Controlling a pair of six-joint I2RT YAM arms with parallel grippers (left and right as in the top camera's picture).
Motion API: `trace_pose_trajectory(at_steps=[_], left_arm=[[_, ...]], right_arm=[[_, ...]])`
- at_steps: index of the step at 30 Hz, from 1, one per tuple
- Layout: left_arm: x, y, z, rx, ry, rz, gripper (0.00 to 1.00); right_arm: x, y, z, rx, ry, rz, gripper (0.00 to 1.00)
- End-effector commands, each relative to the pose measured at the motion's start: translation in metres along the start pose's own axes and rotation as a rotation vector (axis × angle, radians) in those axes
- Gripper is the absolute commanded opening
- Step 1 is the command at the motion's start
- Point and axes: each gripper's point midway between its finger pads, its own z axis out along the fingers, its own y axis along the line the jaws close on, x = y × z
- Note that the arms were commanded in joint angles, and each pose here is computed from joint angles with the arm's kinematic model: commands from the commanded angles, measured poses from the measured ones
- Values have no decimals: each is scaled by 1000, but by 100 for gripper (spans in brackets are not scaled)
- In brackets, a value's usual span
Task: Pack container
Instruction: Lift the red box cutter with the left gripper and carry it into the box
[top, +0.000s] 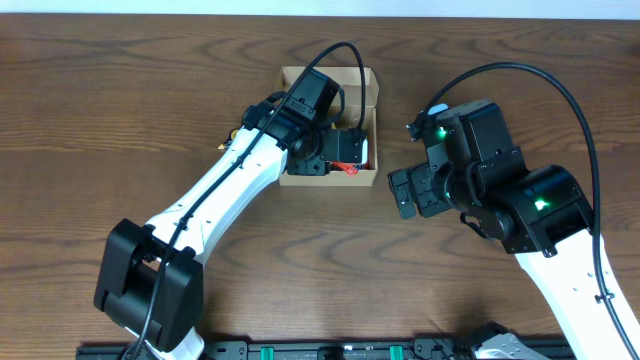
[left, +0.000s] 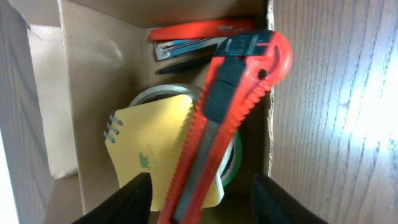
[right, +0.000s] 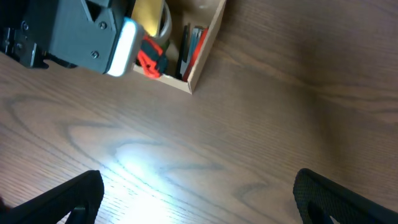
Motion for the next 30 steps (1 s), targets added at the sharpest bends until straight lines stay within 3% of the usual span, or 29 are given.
trace_pose_trajectory(at_steps=[1, 14, 30], left_arm=[[2, 1, 2, 3, 7, -51, 54], [2, -2, 2, 19, 7, -123, 54], [-12, -7, 17, 30, -97, -114, 53]], right_arm=[[0, -2, -3, 3, -8, -7, 99], [0, -2, -3, 3, -8, -7, 99], [0, -2, -3, 3, -8, -7, 99]])
